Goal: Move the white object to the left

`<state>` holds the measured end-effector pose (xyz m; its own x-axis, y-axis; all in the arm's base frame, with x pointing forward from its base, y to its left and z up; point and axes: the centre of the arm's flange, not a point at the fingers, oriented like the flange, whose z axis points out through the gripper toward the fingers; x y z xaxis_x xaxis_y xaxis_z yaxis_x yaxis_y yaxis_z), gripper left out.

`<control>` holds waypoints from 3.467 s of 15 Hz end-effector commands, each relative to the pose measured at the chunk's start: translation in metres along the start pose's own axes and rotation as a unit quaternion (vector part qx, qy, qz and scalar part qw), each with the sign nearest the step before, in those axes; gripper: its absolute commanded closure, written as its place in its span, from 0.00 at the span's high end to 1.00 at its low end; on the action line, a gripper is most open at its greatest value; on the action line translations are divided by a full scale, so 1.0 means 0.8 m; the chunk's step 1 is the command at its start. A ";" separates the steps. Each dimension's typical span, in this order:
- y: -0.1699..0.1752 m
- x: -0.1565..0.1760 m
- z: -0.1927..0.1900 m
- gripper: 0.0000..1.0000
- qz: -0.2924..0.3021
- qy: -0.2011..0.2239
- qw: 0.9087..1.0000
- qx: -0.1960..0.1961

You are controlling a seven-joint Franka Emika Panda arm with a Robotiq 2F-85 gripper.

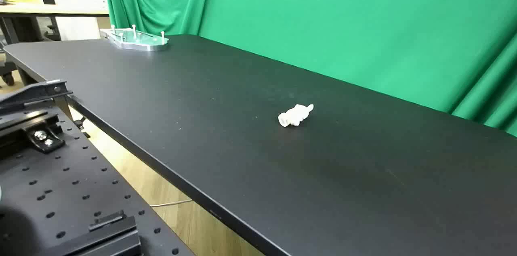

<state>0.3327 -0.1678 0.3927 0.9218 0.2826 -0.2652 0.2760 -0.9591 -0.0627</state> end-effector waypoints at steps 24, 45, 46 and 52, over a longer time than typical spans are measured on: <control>0.063 0.146 0.039 1.00 0.115 0.108 0.985 -0.074; 0.002 0.283 0.165 1.00 0.077 0.132 0.986 -0.066; -0.002 0.284 0.171 1.00 0.073 0.127 0.987 -0.071; -0.020 0.292 0.208 1.00 0.066 0.107 0.990 -0.068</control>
<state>0.5005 -0.0940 0.1827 0.9799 0.1940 -0.0463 0.1973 -0.9767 0.0839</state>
